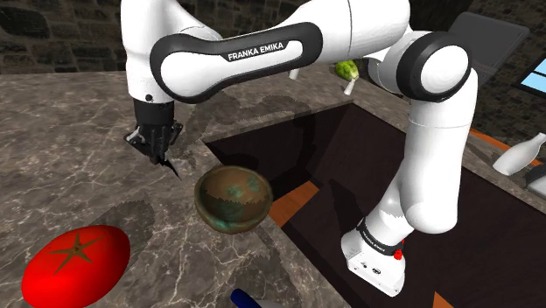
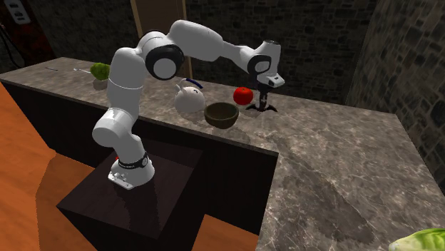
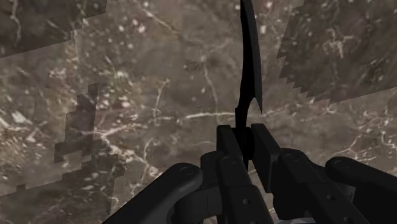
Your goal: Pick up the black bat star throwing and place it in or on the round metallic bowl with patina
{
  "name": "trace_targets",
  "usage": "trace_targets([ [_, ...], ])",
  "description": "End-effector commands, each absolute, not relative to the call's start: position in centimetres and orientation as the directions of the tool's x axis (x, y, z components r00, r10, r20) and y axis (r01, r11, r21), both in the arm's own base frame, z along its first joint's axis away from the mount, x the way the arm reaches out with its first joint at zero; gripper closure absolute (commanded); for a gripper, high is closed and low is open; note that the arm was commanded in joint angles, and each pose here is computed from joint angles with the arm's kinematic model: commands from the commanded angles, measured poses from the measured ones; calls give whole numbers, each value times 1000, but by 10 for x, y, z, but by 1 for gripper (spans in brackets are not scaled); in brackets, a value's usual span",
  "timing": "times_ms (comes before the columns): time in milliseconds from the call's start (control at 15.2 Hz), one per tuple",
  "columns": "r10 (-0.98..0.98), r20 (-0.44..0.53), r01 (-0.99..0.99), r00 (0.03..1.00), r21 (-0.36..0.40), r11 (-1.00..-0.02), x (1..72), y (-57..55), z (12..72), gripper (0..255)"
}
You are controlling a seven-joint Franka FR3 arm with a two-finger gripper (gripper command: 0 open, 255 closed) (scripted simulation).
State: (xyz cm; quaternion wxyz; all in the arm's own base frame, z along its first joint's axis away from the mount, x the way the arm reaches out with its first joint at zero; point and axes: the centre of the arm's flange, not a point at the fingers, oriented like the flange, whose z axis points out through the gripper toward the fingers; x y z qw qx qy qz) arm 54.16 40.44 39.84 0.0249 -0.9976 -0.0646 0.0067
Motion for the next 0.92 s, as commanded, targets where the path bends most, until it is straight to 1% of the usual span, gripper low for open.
trace_targets([
  [0,129,-11,129,992,-50,-990,541,403,408,255],
  [858,129,-11,129,992,-50,-990,541,403,477,255],
])
